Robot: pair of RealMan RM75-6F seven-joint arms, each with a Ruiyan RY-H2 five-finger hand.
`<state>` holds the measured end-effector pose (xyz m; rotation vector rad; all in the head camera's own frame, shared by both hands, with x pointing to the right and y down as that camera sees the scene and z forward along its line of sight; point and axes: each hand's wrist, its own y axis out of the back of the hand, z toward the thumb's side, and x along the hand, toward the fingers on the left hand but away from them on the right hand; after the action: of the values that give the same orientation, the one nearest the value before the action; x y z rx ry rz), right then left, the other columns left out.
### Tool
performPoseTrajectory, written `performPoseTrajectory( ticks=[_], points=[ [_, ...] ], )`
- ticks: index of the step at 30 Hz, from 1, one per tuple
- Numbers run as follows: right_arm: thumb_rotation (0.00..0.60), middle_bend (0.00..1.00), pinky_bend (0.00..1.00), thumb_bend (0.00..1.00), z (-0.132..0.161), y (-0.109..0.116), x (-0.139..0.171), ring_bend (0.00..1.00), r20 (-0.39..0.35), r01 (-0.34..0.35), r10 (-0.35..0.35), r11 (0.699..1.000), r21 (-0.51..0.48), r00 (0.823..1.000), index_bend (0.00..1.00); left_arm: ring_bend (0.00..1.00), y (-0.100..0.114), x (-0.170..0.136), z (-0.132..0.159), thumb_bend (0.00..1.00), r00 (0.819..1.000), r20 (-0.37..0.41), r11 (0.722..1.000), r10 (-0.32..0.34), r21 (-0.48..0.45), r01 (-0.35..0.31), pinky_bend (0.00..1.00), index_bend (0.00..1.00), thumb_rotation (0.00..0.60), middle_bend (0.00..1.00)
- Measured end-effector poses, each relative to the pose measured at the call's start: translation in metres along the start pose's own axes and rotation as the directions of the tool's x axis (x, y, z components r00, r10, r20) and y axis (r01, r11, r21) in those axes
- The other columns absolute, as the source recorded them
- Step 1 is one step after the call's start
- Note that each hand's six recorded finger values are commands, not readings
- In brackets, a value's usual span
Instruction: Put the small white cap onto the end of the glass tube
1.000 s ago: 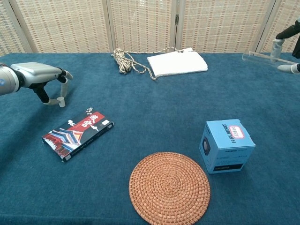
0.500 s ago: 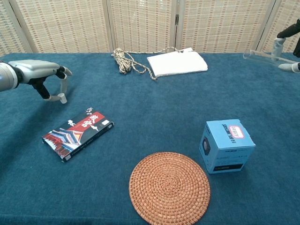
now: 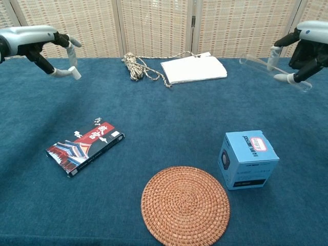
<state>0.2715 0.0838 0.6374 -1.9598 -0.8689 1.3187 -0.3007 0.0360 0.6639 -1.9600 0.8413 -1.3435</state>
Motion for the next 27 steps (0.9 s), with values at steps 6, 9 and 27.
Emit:
performPoseTrajectory(
  ticks=[6, 9, 27],
  points=[
    [0.600, 1.00, 1.00, 0.59, 0.029, -0.011, -0.014, 1.00, -0.062, 0.005, -0.010, 0.996, -0.093, 0.998, 0.89, 0.00, 0.021, -0.015, 0.026, 0.41, 0.997, 0.068, 0.998, 0.032, -0.059, -0.028, 0.00, 0.57, 0.600, 0.05],
    [0.600, 1.00, 1.00, 0.59, 0.046, -0.016, -0.022, 1.00, -0.092, 0.005, -0.018, 0.991, -0.136, 0.996, 0.89, 0.00, 0.031, -0.022, 0.040, 0.41, 0.994, 0.097, 0.996, 0.052, -0.084, -0.044, 0.00, 0.57, 0.600, 0.05],
    [0.600, 1.00, 1.00, 0.61, 0.126, -0.038, -0.054, 1.00, -0.189, 0.045, -0.121, 0.931, -0.363, 0.975, 0.89, 0.00, 0.072, -0.042, 0.115, 0.41, 0.953, 0.247, 0.976, 0.176, -0.169, -0.137, 0.00, 0.58, 0.600, 0.05]
  ],
)
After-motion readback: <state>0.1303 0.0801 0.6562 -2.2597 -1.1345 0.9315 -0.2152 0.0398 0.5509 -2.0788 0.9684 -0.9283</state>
